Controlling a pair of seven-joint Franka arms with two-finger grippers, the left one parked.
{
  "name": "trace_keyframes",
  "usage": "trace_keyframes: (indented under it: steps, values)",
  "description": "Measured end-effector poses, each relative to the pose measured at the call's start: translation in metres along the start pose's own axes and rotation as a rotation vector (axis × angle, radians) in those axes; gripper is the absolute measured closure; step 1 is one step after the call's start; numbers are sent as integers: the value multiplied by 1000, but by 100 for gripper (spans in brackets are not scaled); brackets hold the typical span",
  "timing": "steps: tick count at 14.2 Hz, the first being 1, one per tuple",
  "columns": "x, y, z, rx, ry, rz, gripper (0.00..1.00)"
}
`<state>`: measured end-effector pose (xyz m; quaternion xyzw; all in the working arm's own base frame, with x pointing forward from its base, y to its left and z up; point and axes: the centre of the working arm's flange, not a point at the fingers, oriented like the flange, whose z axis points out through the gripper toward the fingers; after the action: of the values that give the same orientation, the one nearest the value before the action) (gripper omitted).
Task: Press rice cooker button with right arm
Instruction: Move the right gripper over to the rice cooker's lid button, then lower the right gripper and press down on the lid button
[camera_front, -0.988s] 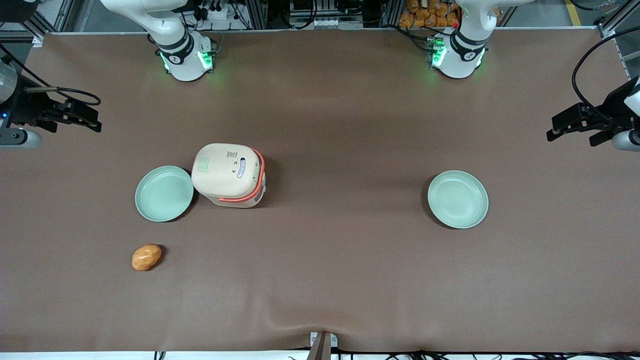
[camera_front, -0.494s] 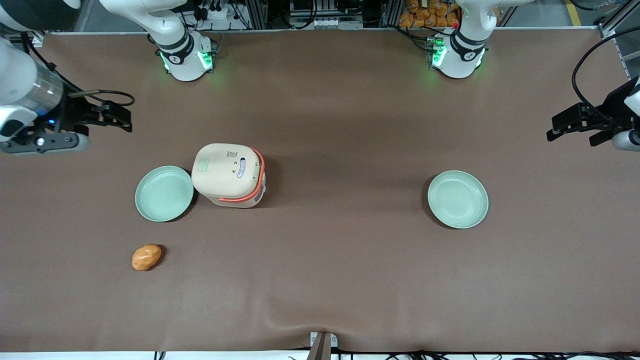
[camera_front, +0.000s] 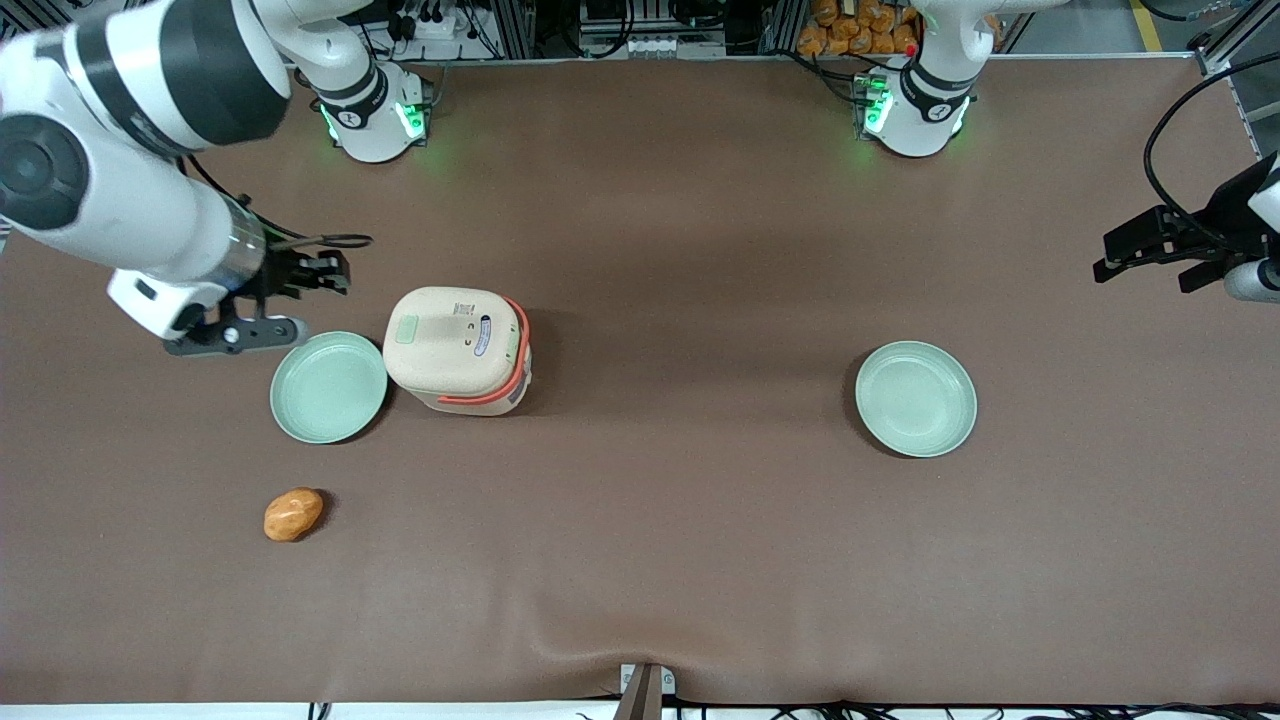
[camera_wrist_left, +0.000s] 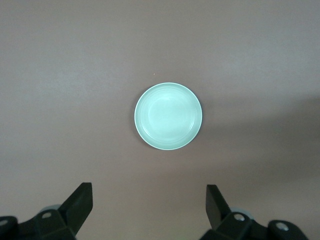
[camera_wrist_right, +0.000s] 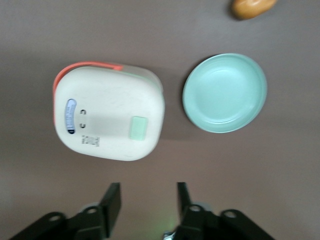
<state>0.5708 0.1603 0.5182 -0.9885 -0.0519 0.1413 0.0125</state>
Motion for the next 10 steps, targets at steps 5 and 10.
trace_keyframes:
  steps: [5,10]
  values:
    - [26,-10,59,28,-111,-1,99]
    - [47,-12,103,20,-152,6,99]
